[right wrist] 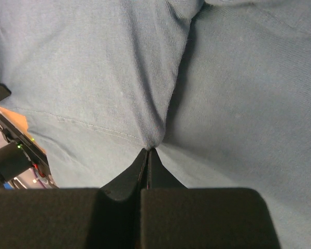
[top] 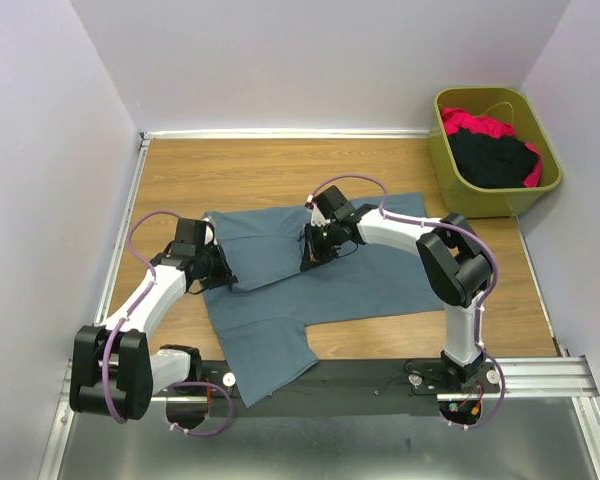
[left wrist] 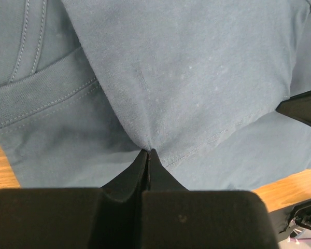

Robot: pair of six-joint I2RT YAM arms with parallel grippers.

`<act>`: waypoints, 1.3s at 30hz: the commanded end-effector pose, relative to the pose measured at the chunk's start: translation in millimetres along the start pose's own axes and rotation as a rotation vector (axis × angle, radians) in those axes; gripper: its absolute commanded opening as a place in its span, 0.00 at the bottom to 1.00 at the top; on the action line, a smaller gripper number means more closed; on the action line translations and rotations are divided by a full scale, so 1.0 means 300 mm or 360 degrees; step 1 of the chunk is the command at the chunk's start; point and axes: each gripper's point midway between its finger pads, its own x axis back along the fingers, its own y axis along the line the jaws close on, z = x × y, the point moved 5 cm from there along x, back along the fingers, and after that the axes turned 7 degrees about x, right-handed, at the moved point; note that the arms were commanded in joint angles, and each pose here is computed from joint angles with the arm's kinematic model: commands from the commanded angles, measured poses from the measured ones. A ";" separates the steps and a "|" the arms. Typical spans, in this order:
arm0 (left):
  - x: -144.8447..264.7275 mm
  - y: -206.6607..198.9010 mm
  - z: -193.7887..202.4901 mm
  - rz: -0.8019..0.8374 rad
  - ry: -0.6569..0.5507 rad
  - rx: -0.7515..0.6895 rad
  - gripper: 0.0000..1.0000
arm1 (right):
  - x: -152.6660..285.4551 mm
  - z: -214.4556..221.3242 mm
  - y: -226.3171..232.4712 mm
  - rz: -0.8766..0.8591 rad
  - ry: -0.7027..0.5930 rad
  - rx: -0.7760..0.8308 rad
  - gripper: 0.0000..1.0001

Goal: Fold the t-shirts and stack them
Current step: Fold the tshirt

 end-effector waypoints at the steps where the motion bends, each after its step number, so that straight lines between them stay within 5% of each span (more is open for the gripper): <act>1: 0.009 0.006 0.031 -0.0007 0.0050 0.0004 0.03 | -0.007 0.048 -0.020 0.0045 0.0077 -0.0002 0.05; 3: 0.013 0.002 0.033 0.0006 0.0048 -0.0001 0.03 | -0.001 0.046 -0.019 0.0054 0.0072 0.0023 0.10; 5: 0.025 -0.011 0.039 0.0057 0.0060 -0.0011 0.14 | 0.031 0.025 -0.018 0.0111 0.0011 0.0052 0.19; 9: 0.064 -0.037 0.028 0.0116 0.0012 -0.0050 0.51 | 0.104 -0.011 -0.032 0.0275 -0.0110 0.0108 0.44; 12: 0.108 -0.063 -0.004 0.0143 -0.0082 -0.0086 0.61 | 0.167 -0.043 -0.091 0.0458 -0.0208 0.0105 0.51; 24: 0.145 -0.104 -0.308 0.0035 -0.0717 0.0094 0.65 | 0.514 -0.135 -0.488 0.0977 -0.0568 -0.0290 0.55; 39: -0.215 -0.082 -0.546 -0.0207 -0.0562 0.0098 0.47 | 0.474 -0.208 -0.674 0.1146 -0.0573 -0.0528 0.50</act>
